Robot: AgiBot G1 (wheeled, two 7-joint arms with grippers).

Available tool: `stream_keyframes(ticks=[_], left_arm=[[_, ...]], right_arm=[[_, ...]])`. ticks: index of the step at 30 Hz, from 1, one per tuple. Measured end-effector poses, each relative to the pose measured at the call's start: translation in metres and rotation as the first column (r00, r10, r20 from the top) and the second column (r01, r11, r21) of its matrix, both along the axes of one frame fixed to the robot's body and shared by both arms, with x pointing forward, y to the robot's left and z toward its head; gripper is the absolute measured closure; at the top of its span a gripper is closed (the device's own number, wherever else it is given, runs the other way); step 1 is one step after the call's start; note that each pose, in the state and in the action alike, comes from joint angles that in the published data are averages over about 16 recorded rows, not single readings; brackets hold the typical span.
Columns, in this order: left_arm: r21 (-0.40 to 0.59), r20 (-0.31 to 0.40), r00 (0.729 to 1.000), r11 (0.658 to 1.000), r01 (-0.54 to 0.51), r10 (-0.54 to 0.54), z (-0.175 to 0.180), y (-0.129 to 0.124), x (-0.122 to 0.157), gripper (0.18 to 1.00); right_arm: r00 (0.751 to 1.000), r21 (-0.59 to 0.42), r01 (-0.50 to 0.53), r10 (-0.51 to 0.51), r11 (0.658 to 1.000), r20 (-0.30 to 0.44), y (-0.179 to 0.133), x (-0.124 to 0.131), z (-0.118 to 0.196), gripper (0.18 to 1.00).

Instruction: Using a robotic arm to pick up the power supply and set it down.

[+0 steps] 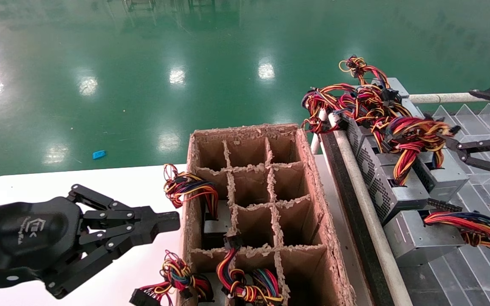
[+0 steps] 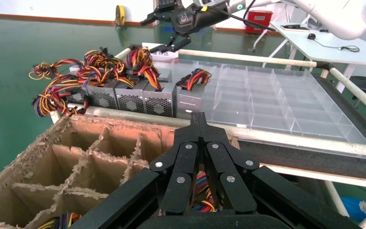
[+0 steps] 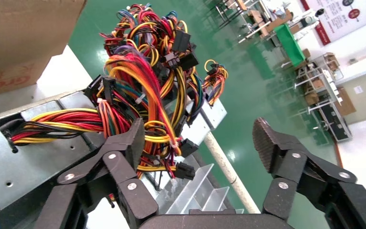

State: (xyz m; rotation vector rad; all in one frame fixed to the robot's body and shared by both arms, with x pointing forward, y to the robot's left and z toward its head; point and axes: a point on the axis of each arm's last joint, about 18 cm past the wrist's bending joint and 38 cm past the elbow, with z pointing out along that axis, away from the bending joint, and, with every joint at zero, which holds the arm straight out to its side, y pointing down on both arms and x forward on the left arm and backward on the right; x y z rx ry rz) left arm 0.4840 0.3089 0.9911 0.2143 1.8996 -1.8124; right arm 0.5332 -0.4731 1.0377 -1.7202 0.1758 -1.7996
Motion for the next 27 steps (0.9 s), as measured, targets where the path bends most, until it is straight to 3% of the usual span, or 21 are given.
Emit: stream_keyframes(ticks=[7,16,21,27], left_arm=[[0.000,0.000,1.000,1.000,0.000,0.000,0.000,0.000,0.000,0.993],[0.000,0.000,1.000,1.000,0.000,0.000,0.000,0.000,0.000,0.993],[0.000,0.000,1.000,1.000,0.000,0.000,0.000,0.000,0.000,0.993],[0.000,0.000,1.000,1.000,0.000,0.000,0.000,0.000,0.000,0.987]], right_arm=[[0.993,0.142,-0.113,0.107,0.983,0.050,0.013,-0.005,0.014,0.324],[0.951,0.328,-0.304,0.265,0.894,0.161,0.027,-0.014,0.029,0.225],[0.927,0.359,-0.373,0.331,0.856,0.174,0.037,-0.016,0.029,0.194],[0.903,0.348,-0.429,0.411,0.833,0.130,0.056,-0.016,0.024,0.180]])
